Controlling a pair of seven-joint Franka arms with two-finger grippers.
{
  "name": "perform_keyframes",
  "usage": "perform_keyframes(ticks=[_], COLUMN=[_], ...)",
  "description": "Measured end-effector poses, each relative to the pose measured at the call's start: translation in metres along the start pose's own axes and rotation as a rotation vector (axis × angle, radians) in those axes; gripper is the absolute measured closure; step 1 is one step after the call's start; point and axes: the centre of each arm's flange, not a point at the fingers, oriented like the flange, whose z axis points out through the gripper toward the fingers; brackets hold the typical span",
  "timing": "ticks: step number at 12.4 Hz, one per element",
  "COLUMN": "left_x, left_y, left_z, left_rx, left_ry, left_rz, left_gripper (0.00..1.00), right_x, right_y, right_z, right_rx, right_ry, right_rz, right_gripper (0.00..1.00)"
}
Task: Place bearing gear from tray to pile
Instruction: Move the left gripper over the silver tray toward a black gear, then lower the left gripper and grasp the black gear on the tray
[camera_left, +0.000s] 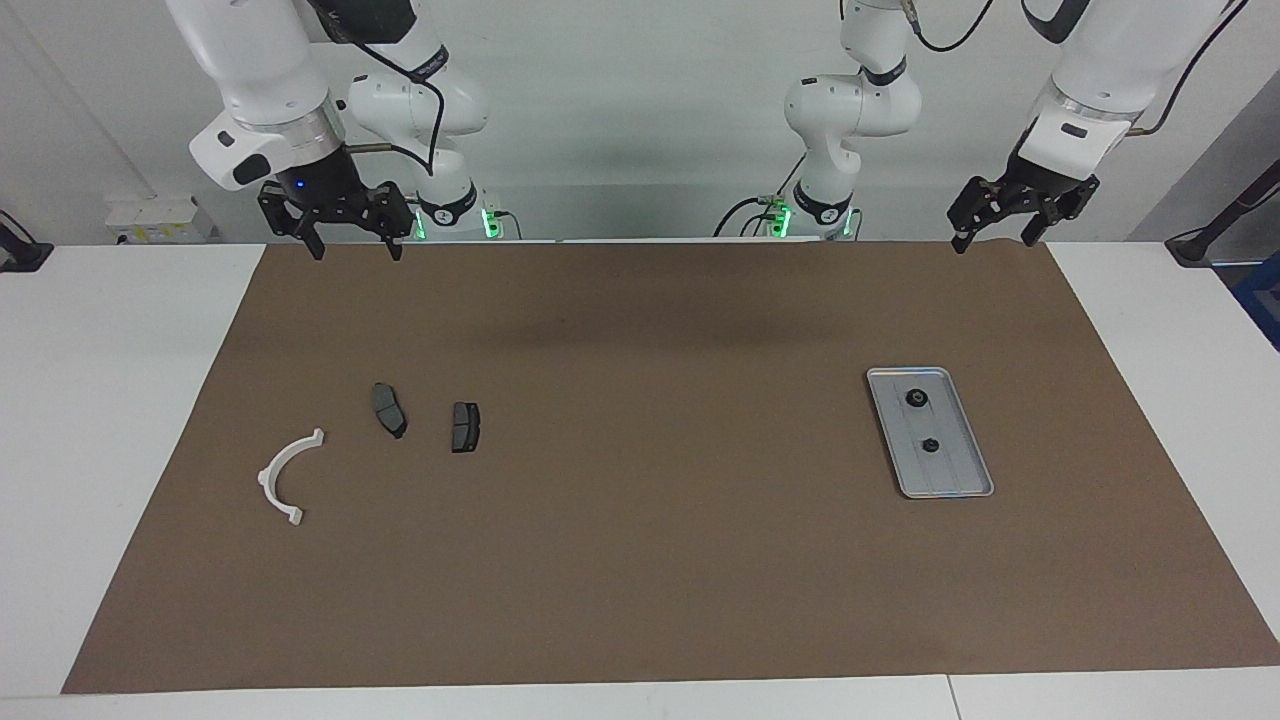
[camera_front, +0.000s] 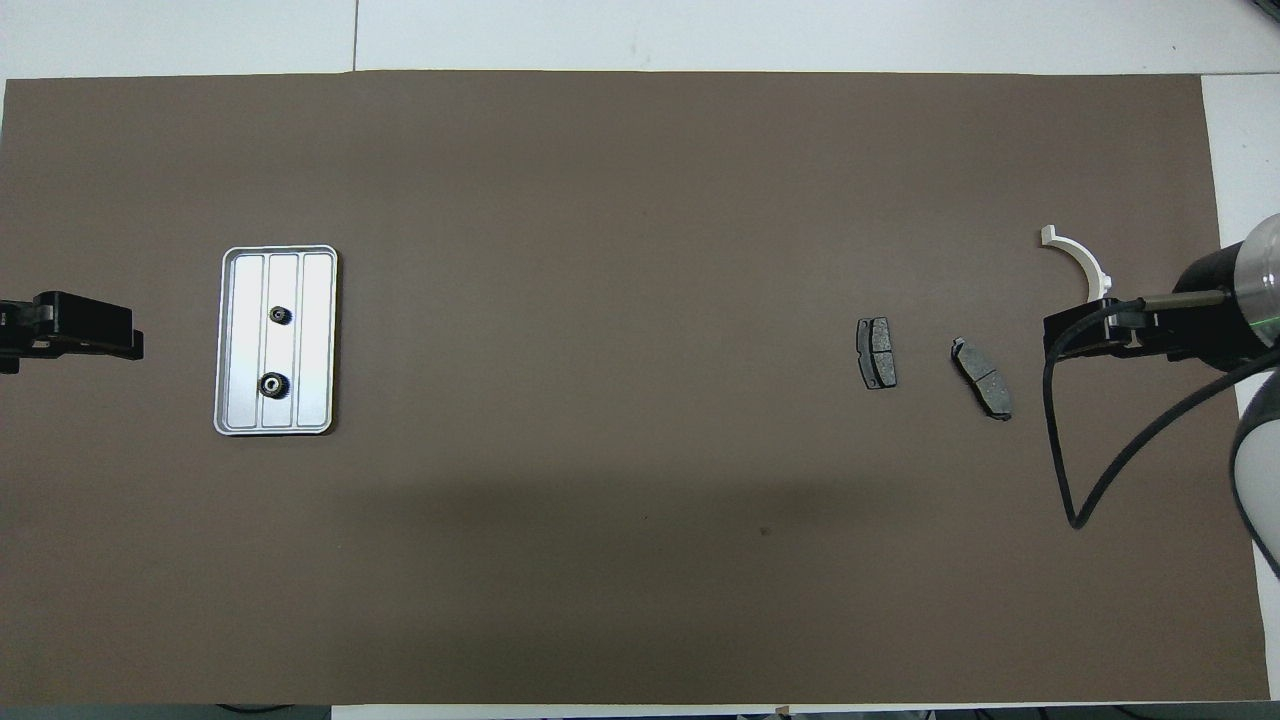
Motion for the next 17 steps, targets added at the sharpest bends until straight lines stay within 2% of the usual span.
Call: perform_keyframes(ticks=[7,9,12,15,17], left_x=[-0.002,0.003,0.013,0.030,0.047], left_y=[0.013,0.007,-0.006,-0.011,-0.013], left_z=[0.002,0.016,0.086,0.157,0.202], left_rx=[0.002,-0.004,-0.007,-0.003,-0.002], left_ry=[-0.002,0.042,0.086,0.067,0.081], left_rz=[0.009,0.008,0.031,0.050,0.052], left_gripper=[0.00,0.00,0.00,0.00,0.00], right_x=[0.000,0.000,-0.001,-0.001,0.000], right_y=[0.000,0.000,0.000,0.000,0.000], right_z=[0.000,-0.001,-0.002,-0.003,-0.006], right_rx=[0.000,0.000,0.000,0.000,0.002], right_ry=[0.000,0.001,0.004,0.006,0.023], right_rz=[0.000,0.000,0.000,0.000,0.000], right_gripper=[0.00,0.00,0.00,0.00,0.00])
